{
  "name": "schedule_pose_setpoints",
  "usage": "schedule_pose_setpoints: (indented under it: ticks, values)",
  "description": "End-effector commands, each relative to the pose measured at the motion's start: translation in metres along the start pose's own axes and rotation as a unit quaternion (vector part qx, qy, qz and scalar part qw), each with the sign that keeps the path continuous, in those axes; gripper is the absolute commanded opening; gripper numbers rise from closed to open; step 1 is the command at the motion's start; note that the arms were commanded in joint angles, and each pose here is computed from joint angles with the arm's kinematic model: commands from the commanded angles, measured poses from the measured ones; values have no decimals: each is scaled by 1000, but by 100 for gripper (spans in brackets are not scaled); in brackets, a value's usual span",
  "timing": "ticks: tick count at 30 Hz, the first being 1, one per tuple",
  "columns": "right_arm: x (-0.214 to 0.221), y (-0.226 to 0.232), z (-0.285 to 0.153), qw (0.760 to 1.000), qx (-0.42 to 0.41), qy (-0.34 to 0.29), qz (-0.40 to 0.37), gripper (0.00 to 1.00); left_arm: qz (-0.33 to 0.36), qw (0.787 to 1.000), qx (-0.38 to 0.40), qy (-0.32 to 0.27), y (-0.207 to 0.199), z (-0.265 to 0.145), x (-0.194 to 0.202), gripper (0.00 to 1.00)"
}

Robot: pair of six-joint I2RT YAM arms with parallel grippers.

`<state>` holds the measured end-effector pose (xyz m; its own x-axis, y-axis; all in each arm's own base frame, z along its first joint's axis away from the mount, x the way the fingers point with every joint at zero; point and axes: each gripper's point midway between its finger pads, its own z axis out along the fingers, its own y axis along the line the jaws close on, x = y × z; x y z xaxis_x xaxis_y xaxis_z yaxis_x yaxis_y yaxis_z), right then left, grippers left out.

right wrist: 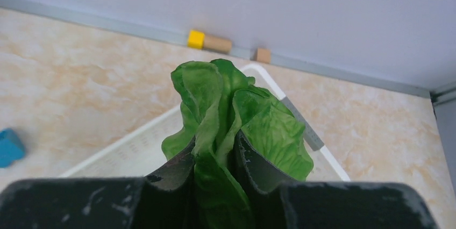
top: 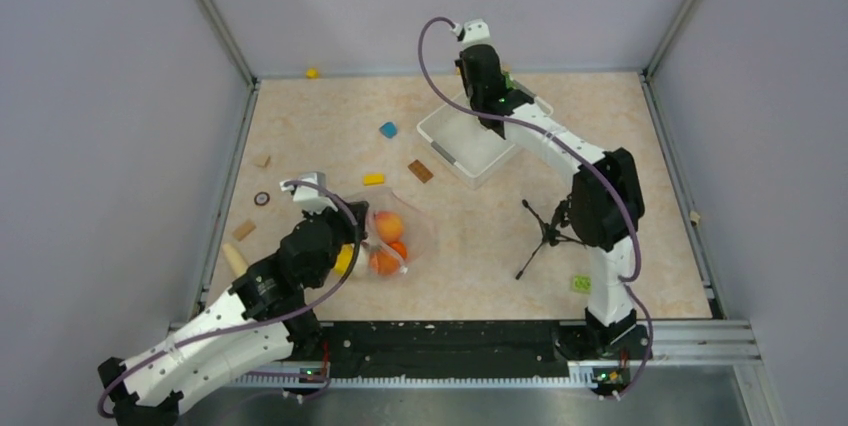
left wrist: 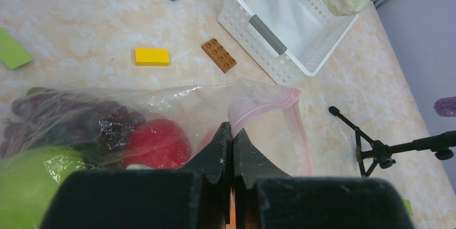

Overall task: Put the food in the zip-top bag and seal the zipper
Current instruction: Pick up the fake vegetable from the bin, then place the fake vegetable in the zipper food storage bag.

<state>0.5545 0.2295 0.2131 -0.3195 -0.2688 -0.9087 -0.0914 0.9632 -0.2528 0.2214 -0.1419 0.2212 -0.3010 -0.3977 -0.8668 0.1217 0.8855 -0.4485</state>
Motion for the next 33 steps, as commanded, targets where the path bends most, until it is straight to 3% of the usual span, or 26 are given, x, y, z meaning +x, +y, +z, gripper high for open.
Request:
schedule_pose_setpoints:
  ticks: [1, 7, 16, 24, 29, 33]
  values:
    - [-104, -12, -60, 986, -10, -149, 70, 8, -37, 999, 24, -18, -13, -7, -20, 0]
    - [-141, 5, -128, 959, -115, -220, 137, 4, -62, 995, 81, 1, -43, -18, -33, 0]
    - [-181, -13, -276, 872, -272, -345, 215, 2, -106, 973, 188, 83, -119, -40, -61, 0]
    - [-167, -24, -368, 786, -388, -416, 243, 0, -96, 973, 145, 152, -147, -27, -70, 0]
    - [-148, -24, -399, 746, -436, -436, 253, 0, -59, 977, 96, 183, -136, -7, -44, 0]
    - [-132, -14, -417, 715, -485, -443, 242, 0, -39, 968, 95, 228, -134, -5, -18, 0]
